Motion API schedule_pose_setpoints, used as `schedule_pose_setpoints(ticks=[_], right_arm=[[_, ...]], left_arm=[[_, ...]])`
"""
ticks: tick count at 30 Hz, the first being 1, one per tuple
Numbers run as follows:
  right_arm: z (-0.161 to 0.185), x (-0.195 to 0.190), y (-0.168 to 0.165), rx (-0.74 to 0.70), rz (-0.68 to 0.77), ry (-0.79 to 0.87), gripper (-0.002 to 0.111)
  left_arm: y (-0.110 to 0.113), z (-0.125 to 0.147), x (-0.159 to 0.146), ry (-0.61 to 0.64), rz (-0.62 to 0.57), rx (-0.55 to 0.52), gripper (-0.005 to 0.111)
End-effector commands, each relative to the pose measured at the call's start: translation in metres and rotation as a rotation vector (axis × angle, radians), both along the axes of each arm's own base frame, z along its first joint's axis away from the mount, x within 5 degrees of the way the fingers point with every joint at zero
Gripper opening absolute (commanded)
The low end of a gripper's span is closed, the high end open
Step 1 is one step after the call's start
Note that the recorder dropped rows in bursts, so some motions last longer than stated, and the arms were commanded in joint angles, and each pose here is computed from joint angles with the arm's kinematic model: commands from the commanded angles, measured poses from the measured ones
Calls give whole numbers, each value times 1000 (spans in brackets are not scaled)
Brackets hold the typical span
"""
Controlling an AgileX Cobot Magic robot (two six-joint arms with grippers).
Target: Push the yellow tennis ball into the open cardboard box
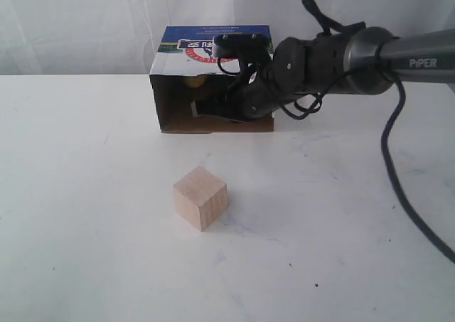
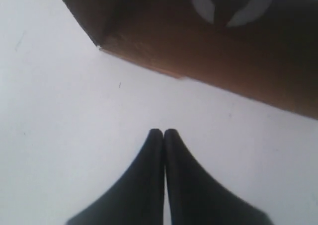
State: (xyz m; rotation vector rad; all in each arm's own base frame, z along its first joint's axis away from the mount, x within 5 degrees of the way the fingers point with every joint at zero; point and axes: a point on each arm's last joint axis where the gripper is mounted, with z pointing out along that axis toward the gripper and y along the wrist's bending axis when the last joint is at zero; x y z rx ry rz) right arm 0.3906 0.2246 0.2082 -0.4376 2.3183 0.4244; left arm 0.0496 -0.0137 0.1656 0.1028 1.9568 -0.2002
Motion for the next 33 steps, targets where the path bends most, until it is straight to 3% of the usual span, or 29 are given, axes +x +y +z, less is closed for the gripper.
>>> schedule_pose_setpoints(ticks=[1, 4, 9, 15, 23, 33], right_arm=[[57, -7, -12, 106, -51, -249, 0], [88, -24, -26, 146, -70, -400, 0], [129, -71, -53, 75, -8, -573, 0], [142, -155, -102, 106, -44, -747, 0], [115, -229, -136, 107, 5, -605, 0], [116, -299, -170, 122, 63, -667, 0]], left_arm=[[-1, -1, 0, 0, -8, -17, 0], [-1, -1, 0, 0, -8, -17, 0], [-1, -1, 0, 0, -7, -19, 0], [-1, -1, 0, 0, -8, -17, 0], [-1, -1, 0, 0, -8, -17, 0], [-1, -1, 0, 0, -8, -15, 0]])
